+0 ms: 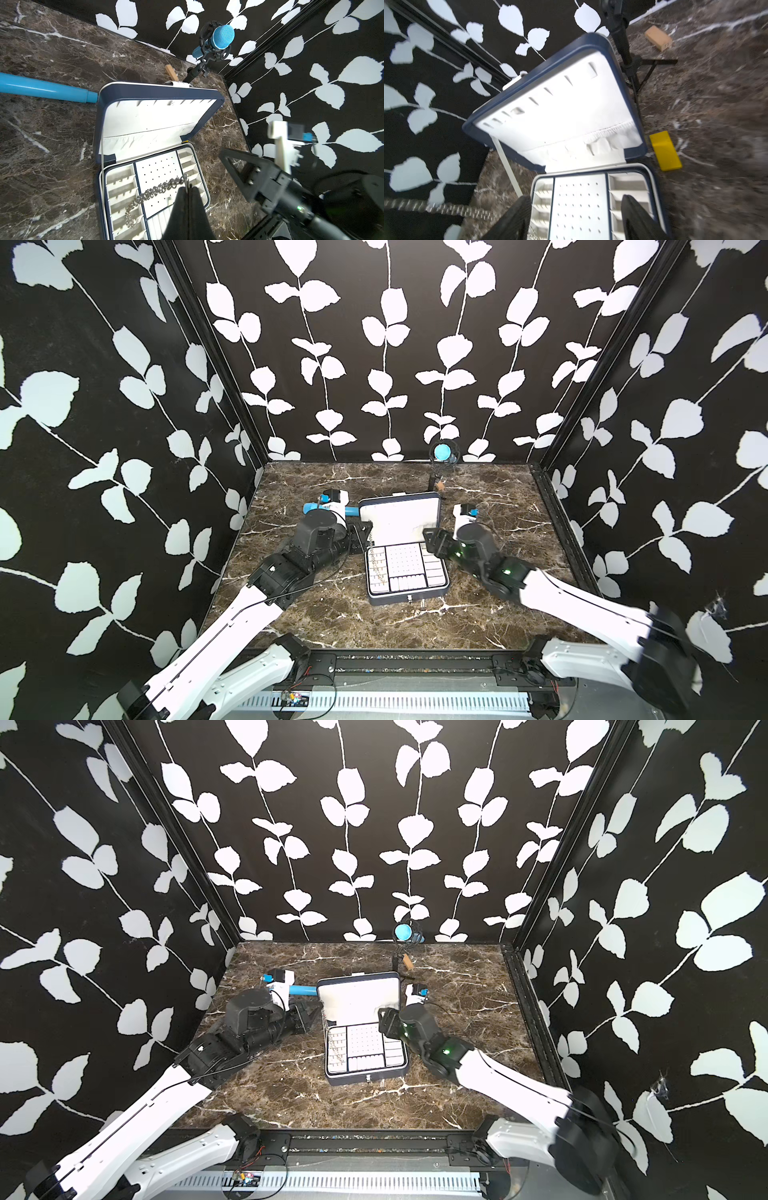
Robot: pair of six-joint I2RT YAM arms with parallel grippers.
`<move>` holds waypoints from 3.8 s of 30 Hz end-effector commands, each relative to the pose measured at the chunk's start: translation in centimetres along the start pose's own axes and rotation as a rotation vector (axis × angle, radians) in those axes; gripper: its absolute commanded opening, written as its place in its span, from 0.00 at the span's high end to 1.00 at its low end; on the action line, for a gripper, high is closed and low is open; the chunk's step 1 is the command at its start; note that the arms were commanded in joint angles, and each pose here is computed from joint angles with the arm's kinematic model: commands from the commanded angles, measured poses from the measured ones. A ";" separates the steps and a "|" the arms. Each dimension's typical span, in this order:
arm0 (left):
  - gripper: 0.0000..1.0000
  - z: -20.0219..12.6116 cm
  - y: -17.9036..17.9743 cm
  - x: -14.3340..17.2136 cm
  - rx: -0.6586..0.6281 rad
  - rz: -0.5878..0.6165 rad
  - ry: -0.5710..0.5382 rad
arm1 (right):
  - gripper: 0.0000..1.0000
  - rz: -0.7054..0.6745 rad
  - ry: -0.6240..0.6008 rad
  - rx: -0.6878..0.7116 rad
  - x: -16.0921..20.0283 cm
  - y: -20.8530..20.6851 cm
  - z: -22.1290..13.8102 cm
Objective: Put jewelry chain into jewelry box
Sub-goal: Open the fastener on the jewelry box.
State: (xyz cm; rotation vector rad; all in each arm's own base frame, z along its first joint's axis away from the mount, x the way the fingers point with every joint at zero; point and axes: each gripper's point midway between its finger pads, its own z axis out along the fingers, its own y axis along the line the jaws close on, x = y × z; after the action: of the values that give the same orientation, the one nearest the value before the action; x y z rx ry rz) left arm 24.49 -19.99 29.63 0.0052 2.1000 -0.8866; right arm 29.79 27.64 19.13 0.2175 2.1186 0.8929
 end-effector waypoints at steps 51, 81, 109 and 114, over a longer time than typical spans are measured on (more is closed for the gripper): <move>1.00 1.4 2.6 1.8 -0.037 0.072 -0.025 | 0.41 0.687 -0.254 -0.278 -2.1 7.3 8.7; 1.00 1.2 3.1 2.1 -0.049 0.064 -0.027 | 0.62 0.688 -0.202 -0.216 -0.3 5.6 9.1; 1.00 1.2 3.3 2.1 -0.053 0.056 -0.031 | 0.81 0.675 -0.176 -0.185 0.7 4.4 8.7; 1.00 1.2 3.2 2.1 -0.053 0.056 -0.031 | 0.83 0.674 -0.176 -0.182 0.8 4.2 8.5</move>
State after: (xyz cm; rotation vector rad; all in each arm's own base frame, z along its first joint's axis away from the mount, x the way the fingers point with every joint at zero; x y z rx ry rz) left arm 24.84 -19.25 25.37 0.0361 2.1131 -0.7909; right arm 35.76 35.90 20.33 0.9217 1.7058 1.4664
